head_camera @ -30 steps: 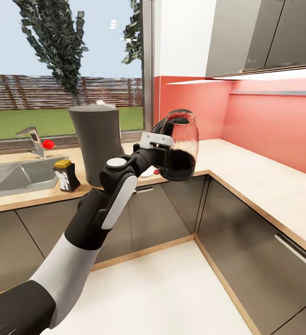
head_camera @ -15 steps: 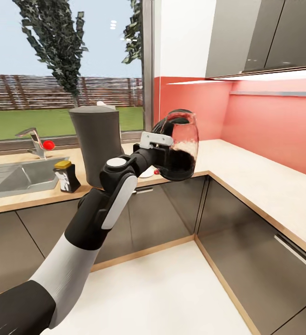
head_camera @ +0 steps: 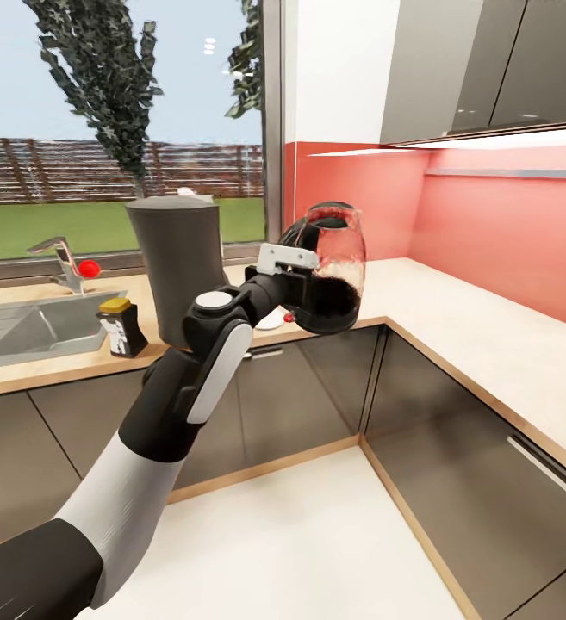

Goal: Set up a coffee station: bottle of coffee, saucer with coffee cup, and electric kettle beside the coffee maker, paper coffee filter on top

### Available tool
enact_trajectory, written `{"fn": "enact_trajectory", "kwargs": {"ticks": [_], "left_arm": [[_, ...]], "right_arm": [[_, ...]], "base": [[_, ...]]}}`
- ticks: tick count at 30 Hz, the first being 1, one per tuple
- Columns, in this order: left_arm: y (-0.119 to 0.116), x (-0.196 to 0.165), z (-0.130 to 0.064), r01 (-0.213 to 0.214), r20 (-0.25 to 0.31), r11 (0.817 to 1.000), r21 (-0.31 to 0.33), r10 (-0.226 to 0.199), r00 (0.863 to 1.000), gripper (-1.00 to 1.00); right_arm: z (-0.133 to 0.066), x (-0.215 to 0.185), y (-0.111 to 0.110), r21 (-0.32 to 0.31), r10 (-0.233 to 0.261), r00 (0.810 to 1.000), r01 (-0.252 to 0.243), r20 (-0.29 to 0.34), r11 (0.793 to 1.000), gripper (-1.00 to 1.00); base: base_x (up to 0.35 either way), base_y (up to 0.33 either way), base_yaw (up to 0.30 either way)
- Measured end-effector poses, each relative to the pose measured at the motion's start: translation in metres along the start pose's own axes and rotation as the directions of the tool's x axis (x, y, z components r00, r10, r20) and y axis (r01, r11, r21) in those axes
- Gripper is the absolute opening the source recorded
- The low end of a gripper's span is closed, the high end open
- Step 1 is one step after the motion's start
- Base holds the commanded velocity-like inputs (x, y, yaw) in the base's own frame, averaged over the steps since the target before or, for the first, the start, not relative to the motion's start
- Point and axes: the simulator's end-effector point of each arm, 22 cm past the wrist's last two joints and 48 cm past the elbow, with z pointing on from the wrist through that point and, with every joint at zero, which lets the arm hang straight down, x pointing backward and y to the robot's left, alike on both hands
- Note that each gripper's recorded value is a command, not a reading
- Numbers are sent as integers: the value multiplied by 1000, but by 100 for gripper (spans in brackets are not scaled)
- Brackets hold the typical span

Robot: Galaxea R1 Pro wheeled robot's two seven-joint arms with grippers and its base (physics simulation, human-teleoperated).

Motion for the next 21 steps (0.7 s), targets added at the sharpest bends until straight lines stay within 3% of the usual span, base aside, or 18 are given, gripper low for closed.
{"fn": "enact_trajectory", "kwargs": {"ticks": [12,21], "left_arm": [[0,0,0,0,-1,1000,0,0,1000,-100],[0,0,0,0,-1,1000,-1,0,1000,-100]], "right_arm": [[0,1,1,-1,-1,1000,1,-2,1000,100],[-1,5,3,-3,1,1000,-1,-7,1000,100]], "base": [[232,-124,3],[116,-57,124]]}}
